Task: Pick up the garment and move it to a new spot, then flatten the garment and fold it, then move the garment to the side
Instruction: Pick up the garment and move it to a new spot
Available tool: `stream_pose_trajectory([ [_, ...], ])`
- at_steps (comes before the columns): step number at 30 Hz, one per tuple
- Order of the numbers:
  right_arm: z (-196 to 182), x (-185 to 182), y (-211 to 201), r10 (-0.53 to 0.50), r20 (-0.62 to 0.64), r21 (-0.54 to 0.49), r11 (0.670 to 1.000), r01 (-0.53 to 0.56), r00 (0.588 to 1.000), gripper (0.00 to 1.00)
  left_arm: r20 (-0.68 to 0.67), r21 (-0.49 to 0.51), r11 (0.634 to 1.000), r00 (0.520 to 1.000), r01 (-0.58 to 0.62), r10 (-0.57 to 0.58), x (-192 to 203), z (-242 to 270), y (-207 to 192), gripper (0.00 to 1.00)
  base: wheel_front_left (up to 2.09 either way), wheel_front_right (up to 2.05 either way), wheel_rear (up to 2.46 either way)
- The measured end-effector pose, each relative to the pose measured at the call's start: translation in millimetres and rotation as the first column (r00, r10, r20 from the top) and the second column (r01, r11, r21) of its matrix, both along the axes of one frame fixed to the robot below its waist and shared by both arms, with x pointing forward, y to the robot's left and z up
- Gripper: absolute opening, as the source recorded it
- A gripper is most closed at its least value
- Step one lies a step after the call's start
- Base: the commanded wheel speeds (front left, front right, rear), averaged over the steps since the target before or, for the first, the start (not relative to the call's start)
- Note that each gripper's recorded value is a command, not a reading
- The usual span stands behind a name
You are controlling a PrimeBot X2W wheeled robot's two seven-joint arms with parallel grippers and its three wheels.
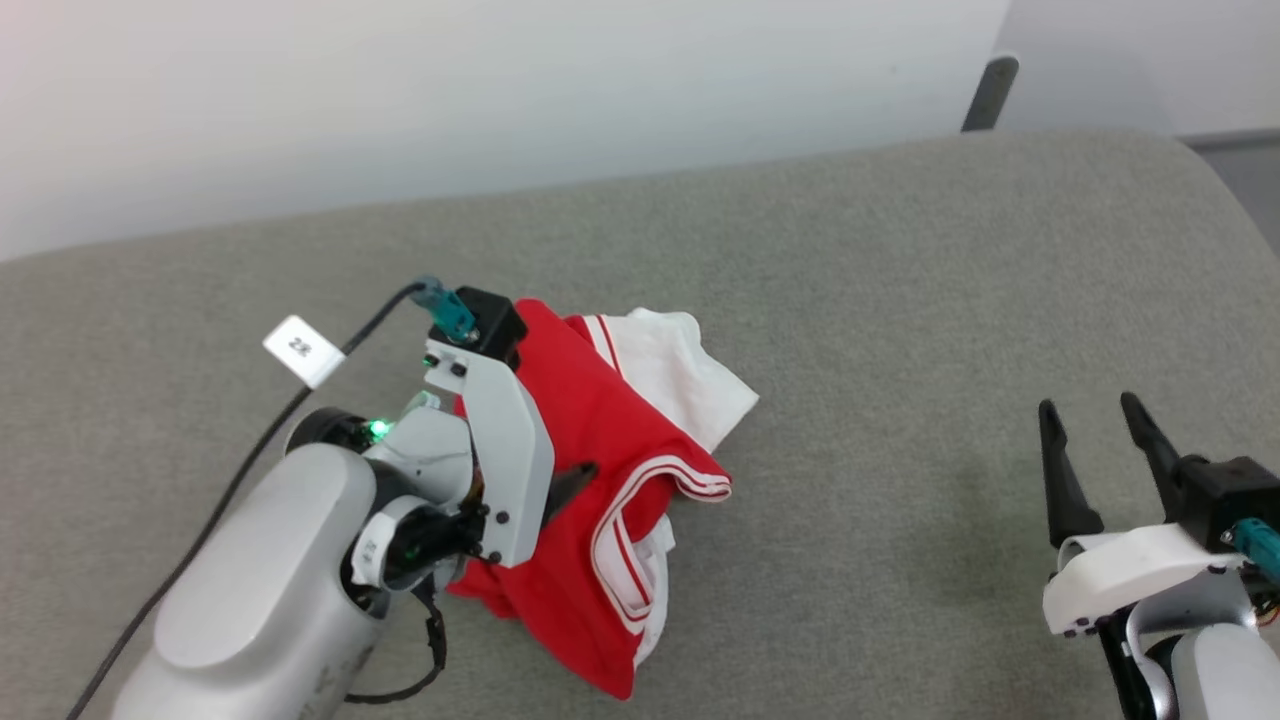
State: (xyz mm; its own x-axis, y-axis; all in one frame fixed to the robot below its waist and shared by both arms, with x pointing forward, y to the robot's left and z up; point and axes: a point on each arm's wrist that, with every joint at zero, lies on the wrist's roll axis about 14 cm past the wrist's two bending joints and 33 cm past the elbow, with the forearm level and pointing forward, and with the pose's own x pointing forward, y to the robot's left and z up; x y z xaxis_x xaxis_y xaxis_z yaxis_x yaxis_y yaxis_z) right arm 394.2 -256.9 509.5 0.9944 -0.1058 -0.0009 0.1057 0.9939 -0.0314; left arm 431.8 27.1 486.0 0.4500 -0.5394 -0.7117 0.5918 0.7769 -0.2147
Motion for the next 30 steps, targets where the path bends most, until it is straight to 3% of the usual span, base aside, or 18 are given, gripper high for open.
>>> stream_pose_trajectory([
  [8, 8.8, -7.3, 21.0, 0.066, 0.015, -0.001, 0.998, -0.066, 0.998, 1.00, 0.161, -0.098, 0.992, 0.983, -0.074, 0.090, -1.9, 49.1, 22.7, 1.00, 0.00, 0.00, 0.00],
  [13, 21.8, -9.5, 33.1, 0.105, 0.051, -0.005, 0.994, -0.105, 0.993, 1.00, 0.305, -0.187, 0.972, 0.932, -0.146, 0.198, -6.3, 80.7, 54.0, 1.00, 0.00, 0.00, 0.00],
  [23, 32.2, -12.4, 57.2, 0.177, 0.093, -0.011, 0.984, -0.177, 0.980, 1.00, 0.552, -0.367, 0.895, 0.716, -0.251, 0.427, -32.4, 115.9, 129.2, 1.00, 0.00, 0.00, 0.00],
  [30, 35.5, -15.5, 67.1, 0.203, 0.123, -0.015, 0.979, -0.203, 0.971, 1.00, 0.658, -0.410, 0.862, 0.557, -0.299, 0.506, -63.0, 112.7, 173.5, 1.00, 0.00, 0.00, 0.00],
])
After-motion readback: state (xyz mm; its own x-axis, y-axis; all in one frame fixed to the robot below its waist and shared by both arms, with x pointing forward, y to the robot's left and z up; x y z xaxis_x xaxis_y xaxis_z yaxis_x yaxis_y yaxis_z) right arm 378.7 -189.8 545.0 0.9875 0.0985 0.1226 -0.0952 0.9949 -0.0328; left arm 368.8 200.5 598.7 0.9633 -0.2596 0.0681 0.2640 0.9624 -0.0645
